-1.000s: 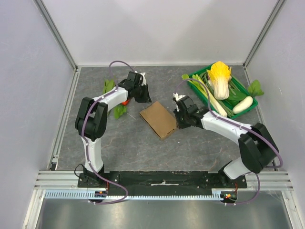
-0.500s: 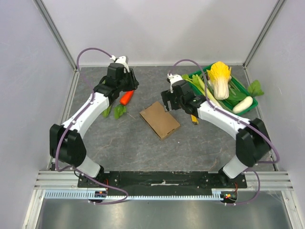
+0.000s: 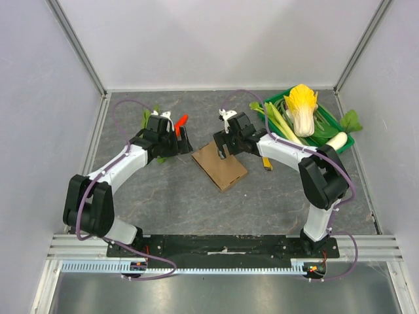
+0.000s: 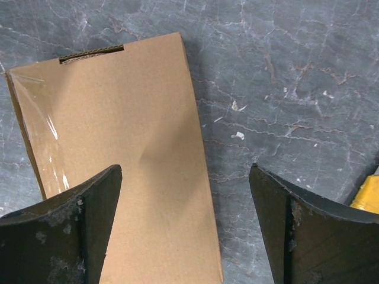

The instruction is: Unpack the express box

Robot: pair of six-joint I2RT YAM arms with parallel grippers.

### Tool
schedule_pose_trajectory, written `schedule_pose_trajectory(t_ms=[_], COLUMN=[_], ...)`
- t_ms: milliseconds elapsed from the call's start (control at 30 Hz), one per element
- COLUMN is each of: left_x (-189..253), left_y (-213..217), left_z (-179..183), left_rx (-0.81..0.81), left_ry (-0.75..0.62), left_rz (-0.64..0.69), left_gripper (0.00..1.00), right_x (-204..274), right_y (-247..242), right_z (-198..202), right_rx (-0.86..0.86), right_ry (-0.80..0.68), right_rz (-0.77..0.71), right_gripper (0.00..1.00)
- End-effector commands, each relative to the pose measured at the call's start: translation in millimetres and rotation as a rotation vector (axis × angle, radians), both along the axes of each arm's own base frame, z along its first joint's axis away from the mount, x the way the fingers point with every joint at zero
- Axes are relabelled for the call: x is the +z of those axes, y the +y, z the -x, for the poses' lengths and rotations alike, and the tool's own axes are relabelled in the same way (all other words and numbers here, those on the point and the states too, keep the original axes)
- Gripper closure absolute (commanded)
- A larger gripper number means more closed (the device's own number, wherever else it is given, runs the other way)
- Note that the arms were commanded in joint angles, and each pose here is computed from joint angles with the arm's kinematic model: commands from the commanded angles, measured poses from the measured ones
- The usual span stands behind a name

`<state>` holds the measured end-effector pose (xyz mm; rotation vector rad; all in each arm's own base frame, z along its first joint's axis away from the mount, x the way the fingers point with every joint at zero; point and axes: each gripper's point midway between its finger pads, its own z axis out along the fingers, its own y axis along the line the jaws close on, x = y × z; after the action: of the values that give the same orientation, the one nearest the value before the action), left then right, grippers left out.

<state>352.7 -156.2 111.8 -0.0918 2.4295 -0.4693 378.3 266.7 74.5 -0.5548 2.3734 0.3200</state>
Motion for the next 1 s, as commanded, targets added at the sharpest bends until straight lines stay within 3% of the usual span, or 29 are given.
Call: schedule_pose_trajectory(t_ms=[0, 167, 367, 467, 967], left_x=[6, -13, -34, -44, -79], left_y=[-29, -54, -65, -68, -70], left_z=[19, 43, 55, 57, 51], left_rx=[-0.070, -0.136, -0.158, -0.156, -0.023], left_ry=[0.029, 0.123, 0.224, 0.259, 0.359], left_rz=[0.194, 0.371, 0.434, 0.452, 0.489], left_gripper=[0.09, 0.19, 0.37, 0.42, 0.52], right_x=[3, -7, -17, -21, -25], right_y=[7, 6, 0, -1, -7], right_z=[8, 25, 39, 42, 43], right_rx=[0.012, -0.008, -0.045, -0.054, -0.082], right_ry=[0.026, 0.090, 0.138, 0.146, 0.137], right_rz=[-0.059, -0.094, -0.101, -0.094, -0.063], right_gripper=[0.06, 0.10, 0.12, 0.13, 0.15])
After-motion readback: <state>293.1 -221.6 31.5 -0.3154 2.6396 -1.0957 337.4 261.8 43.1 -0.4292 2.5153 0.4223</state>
